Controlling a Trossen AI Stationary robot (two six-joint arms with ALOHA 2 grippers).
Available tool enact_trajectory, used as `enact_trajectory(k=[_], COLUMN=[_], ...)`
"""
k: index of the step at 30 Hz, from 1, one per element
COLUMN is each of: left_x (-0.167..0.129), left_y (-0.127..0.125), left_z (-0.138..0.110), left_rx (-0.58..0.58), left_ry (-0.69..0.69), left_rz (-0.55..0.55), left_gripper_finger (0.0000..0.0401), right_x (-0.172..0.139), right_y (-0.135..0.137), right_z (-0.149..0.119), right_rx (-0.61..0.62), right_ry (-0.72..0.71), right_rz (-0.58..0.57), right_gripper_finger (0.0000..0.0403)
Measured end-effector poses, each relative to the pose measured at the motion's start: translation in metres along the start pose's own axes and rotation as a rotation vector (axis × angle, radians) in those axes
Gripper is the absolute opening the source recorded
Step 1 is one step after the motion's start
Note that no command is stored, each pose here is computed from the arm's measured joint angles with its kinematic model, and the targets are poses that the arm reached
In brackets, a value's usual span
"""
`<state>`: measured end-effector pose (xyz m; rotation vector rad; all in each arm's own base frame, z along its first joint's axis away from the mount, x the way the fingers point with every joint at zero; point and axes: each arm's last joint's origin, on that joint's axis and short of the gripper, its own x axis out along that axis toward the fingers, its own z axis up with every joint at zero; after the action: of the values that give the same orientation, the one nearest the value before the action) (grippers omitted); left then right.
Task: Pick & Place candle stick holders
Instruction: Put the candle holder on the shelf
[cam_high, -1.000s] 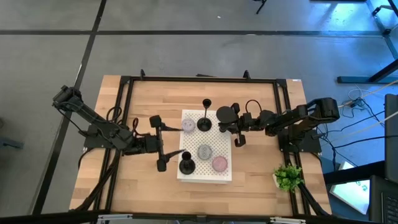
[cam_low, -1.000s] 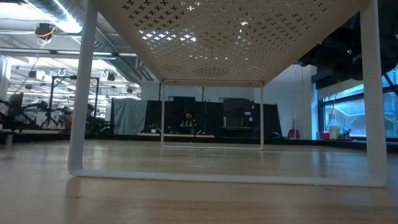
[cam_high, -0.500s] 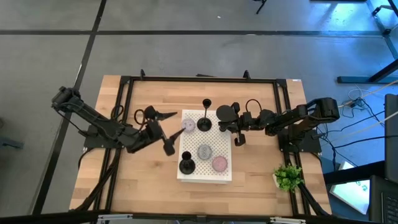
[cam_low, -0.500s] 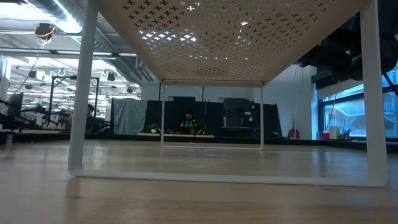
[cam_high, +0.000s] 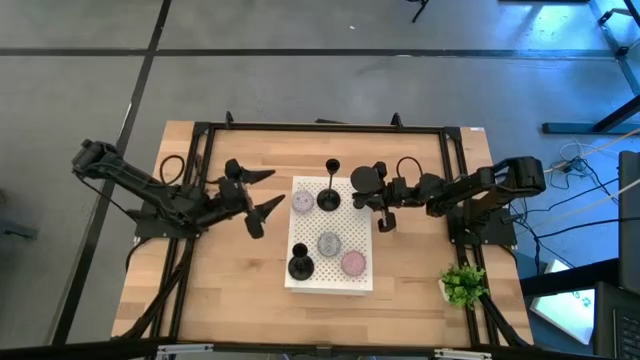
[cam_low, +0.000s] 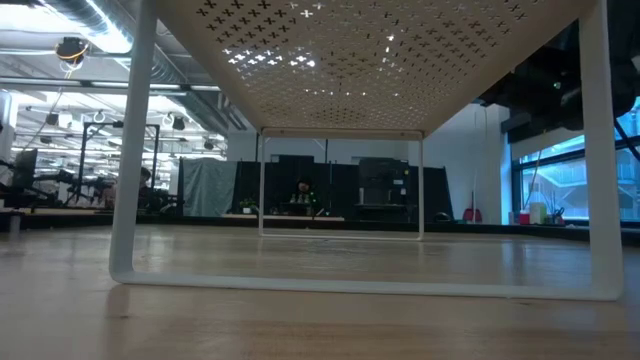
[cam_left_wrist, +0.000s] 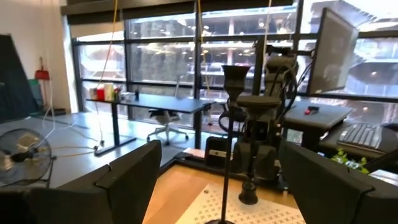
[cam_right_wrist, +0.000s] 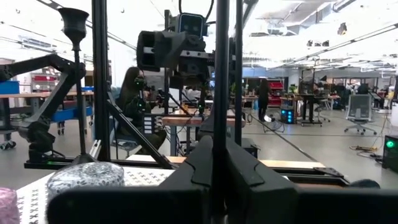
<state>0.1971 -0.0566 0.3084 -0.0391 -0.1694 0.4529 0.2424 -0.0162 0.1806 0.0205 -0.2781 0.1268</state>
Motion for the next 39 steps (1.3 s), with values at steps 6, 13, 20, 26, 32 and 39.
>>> enact_trajectory(k=[6, 13, 20, 26, 32, 39], left_x=[-0.003, -0.003, -0.003, -0.003, -0.004, -0.004], left_y=[0.001, -0.001, -0.001, -0.001, -0.002, -0.002], left_z=[0.002, 0.003, 0.003, 0.003, 0.004, 0.003], left_rx=[-0.004, -0.006, -0.004, -0.005, -0.008, -0.015], left_ry=[-0.023, -0.043, -0.047, -0.049, -0.052, -0.047], left_rz=[-0.069, -0.145, -0.169, -0.171, -0.176, -0.204], left_gripper_finger=[0.0322, 0.0322, 0.0322, 0.0322, 0.0322, 0.0322], right_x=[0.0, -0.001, -0.003, -0.004, -0.006, -0.011], right_y=[-0.002, -0.001, -0.001, -0.002, -0.014, -0.018], right_z=[-0.001, -0.001, -0.003, -0.002, 0.001, 0.006], right_rx=[0.0, -0.001, -0.005, -0.012, -0.004, 0.026], right_ry=[0.01, 0.01, 0.023, 0.017, -0.007, -0.012], right_rz=[-0.006, 0.005, 0.002, -0.007, -0.061, 0.015], right_gripper_finger=[0.0014, 0.0014, 0.0014, 0.0014, 0.0014, 0.0014])
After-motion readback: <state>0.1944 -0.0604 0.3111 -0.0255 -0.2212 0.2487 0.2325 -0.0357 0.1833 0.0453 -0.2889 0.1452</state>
